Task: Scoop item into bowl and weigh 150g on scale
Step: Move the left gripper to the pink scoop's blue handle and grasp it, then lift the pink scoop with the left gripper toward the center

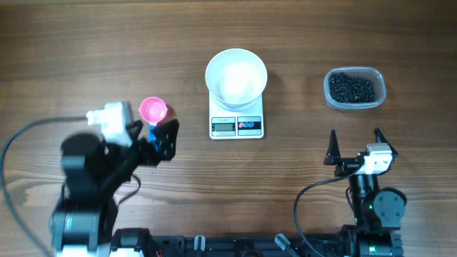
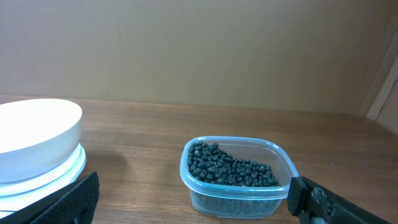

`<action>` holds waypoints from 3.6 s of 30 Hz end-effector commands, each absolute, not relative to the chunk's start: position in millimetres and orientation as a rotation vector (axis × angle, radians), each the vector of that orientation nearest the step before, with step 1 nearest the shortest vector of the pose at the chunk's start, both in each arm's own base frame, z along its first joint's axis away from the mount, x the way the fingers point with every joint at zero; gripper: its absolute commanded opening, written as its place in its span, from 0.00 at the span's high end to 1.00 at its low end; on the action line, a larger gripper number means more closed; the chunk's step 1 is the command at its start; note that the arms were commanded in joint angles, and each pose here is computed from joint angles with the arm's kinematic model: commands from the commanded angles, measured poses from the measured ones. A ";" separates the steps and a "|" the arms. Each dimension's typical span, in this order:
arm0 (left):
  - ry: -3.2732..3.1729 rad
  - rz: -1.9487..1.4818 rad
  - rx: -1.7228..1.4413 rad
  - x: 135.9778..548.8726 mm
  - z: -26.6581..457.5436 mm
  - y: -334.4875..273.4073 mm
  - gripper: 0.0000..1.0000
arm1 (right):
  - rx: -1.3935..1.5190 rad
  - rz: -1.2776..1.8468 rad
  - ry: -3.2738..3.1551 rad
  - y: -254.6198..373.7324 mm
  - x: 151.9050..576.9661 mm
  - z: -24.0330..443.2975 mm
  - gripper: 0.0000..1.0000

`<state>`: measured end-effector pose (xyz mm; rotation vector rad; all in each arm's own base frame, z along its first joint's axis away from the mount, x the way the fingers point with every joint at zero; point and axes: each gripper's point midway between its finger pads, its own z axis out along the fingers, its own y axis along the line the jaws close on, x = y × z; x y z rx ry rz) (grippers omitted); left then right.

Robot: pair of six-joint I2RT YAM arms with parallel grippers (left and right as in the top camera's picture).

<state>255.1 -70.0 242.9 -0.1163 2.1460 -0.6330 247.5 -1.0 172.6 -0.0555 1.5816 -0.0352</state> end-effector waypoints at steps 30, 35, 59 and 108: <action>2.808 -0.678 -0.603 296.1 22.5 -8.5 0.04 | -0.066 -0.045 1.581 -0.5 247.6 172.2 0.00; 2.842 -0.652 -0.534 293.6 13.3 -6.6 0.09 | -0.066 -0.045 1.581 -0.5 247.6 172.3 0.00; 2.928 -0.749 -0.499 286.2 -24.8 -16.1 0.40 | -0.066 -0.045 1.581 -0.5 247.6 172.2 0.00; 2.646 -1.068 -0.459 321.6 51.5 -45.1 0.96 | -0.066 -0.045 1.581 -0.5 247.6 172.3 0.00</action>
